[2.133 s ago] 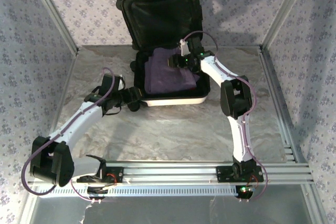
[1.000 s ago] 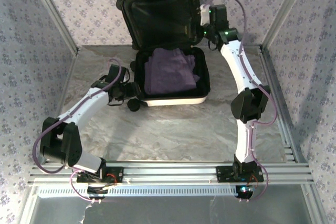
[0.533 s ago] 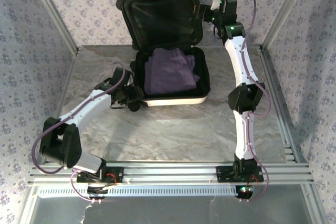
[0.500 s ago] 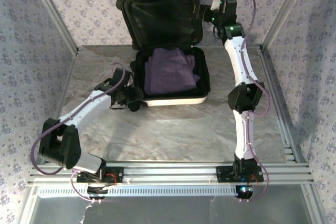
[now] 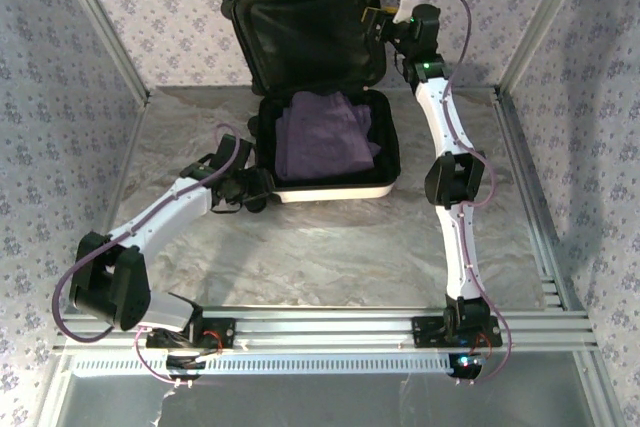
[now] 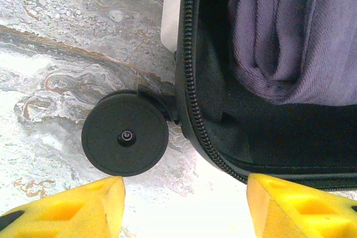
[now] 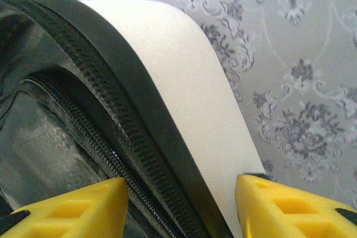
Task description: Pack the luggage
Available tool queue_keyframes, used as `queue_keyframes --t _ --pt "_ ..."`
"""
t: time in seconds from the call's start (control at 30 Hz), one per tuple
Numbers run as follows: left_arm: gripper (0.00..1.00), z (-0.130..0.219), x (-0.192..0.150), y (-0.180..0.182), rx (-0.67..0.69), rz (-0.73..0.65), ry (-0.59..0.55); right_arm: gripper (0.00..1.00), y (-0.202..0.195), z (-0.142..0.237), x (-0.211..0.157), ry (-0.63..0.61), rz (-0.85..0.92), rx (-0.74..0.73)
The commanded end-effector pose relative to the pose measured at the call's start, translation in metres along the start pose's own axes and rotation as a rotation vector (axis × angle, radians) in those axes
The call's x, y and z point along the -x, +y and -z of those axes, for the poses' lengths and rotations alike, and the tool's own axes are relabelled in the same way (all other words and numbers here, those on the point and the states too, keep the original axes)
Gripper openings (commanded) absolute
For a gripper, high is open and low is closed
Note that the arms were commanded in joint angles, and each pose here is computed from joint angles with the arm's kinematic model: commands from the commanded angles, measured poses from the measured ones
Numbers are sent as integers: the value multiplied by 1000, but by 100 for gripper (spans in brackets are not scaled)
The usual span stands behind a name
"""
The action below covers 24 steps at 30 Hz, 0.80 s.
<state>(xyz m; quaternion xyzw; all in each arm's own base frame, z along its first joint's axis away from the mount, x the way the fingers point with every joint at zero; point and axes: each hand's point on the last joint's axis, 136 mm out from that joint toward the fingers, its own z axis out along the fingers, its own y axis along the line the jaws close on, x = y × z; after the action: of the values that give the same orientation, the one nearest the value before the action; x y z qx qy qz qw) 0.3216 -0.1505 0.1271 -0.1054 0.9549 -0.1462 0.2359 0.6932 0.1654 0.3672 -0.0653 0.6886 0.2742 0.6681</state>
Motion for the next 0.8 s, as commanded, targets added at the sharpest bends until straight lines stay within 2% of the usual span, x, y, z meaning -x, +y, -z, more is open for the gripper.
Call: queue_keyframes --t 0.0,0.17,0.37,0.57,0.77 --pt "59 1 -4 4 26 5 4 50 19 5 37 -112 23 59" --pt "59 0 -4 3 26 4 5 40 31 8 45 -124 53 74" --pt "59 0 -4 3 25 4 3 21 39 11 49 -119 74 88" --pt "59 0 -4 3 27 8 -1 12 47 16 55 -104 97 113" --pt "59 0 -4 4 27 11 -6 8 67 27 67 -96 118 186"
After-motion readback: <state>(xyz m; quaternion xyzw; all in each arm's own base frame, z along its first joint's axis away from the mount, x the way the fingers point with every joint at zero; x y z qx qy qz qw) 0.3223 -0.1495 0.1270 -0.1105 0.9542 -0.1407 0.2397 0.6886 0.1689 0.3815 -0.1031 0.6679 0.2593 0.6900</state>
